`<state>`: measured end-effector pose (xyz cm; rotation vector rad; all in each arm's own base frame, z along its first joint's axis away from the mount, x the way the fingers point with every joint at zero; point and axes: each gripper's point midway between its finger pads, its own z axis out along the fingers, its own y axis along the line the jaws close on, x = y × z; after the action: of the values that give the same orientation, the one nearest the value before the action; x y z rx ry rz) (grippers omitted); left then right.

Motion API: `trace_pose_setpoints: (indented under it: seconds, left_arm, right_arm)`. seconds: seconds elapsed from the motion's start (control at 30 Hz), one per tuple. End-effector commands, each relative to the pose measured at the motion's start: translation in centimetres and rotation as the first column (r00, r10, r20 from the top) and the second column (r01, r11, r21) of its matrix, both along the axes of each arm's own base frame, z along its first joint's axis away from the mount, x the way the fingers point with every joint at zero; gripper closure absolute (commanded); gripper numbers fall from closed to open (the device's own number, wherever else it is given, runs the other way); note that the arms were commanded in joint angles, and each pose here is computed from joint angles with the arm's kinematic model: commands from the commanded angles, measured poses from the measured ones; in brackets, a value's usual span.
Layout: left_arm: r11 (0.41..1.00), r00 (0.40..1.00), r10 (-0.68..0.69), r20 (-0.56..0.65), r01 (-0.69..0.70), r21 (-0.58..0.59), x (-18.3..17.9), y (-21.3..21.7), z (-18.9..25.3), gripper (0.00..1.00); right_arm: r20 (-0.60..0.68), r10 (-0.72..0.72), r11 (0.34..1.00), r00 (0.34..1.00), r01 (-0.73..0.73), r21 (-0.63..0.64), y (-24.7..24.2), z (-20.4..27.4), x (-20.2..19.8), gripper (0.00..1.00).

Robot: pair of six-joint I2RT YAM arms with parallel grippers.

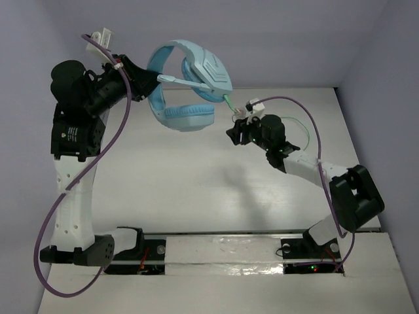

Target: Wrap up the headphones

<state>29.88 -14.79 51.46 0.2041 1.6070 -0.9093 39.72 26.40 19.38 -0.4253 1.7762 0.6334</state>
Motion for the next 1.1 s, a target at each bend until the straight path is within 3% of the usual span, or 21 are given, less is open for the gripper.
trace_pose_setpoints:
  seconds: [0.0,0.1,0.23,0.3,0.33,0.37,0.47,0.63,0.8,0.87,0.93,1.07]
  left_arm:
    - [0.994,0.989,-0.069,0.128,0.079,-0.075,-3.5,-0.8,5.6,1.00]
    - [0.990,0.990,-0.080,0.120,0.093,-0.105,-3.2,-1.0,5.8,1.00]
    - [0.983,0.995,-0.059,0.078,0.071,-0.169,-1.0,-1.1,3.9,1.00]
    - [0.970,0.999,-0.040,-0.010,0.036,-0.239,0.8,-1.1,1.4,1.00]
    - [0.963,1.000,-0.021,0.009,0.023,-0.270,1.4,-0.9,1.7,1.00]
    - [0.950,0.998,-0.010,-0.058,-0.008,-0.311,2.5,-0.8,-0.1,1.00]
    - [0.927,0.992,0.069,-0.103,-0.102,-0.361,4.8,0.1,-1.6,1.00]
    - [0.824,0.932,0.293,-0.211,-0.358,-0.438,8.8,3.6,-4.9,1.00]
    - [0.674,0.821,0.488,-0.297,-0.571,-0.469,9.4,7.6,-10.5,1.00]
    - [0.663,0.776,0.549,-0.309,-0.630,-0.405,9.4,7.7,-12.7,1.00]
    - [0.612,0.711,0.631,-0.311,-0.703,-0.363,9.6,8.8,-13.9,1.00]
    - [0.575,0.643,0.695,-0.322,-0.766,-0.288,10.1,7.8,-17.1,1.00]
  right_arm:
    - [0.044,0.063,0.998,0.997,-0.064,0.019,1.7,0.3,0.5,0.42]
    - [0.012,0.119,0.991,0.993,-0.120,0.065,3.1,-0.6,0.5,0.42]
    - [-0.027,0.229,0.962,0.973,-0.221,0.163,6.3,-0.9,-1.5,0.59]
    - [-0.065,0.270,0.949,0.961,-0.255,0.184,8.2,-1.4,-3.5,0.70]
    - [-0.080,0.286,0.945,0.955,-0.267,0.190,8.9,-1.7,-4.4,0.70]
    - [-0.096,0.296,0.941,0.950,-0.273,0.198,9.6,-2.1,-5.3,0.70]
    - [-0.155,0.307,0.935,0.939,-0.267,0.233,11.0,-2.8,-8.3,0.77]
    - [-0.305,0.273,0.946,0.913,-0.197,0.259,11.5,-3.5,-11.5,0.84]
    - [-0.420,0.168,0.985,0.892,-0.133,0.110,10.8,-5.5,-13.3,0.85]
    - [-0.468,0.090,0.994,0.879,-0.105,-0.006,9.4,-6.9,-14.3,0.85]
    - [-0.493,0.064,0.984,0.867,-0.138,-0.114,9.1,-7.3,-16.8,0.86]
    - [-0.475,0.060,0.959,0.878,-0.182,-0.216,10.2,-5.7,-20.0,0.85]
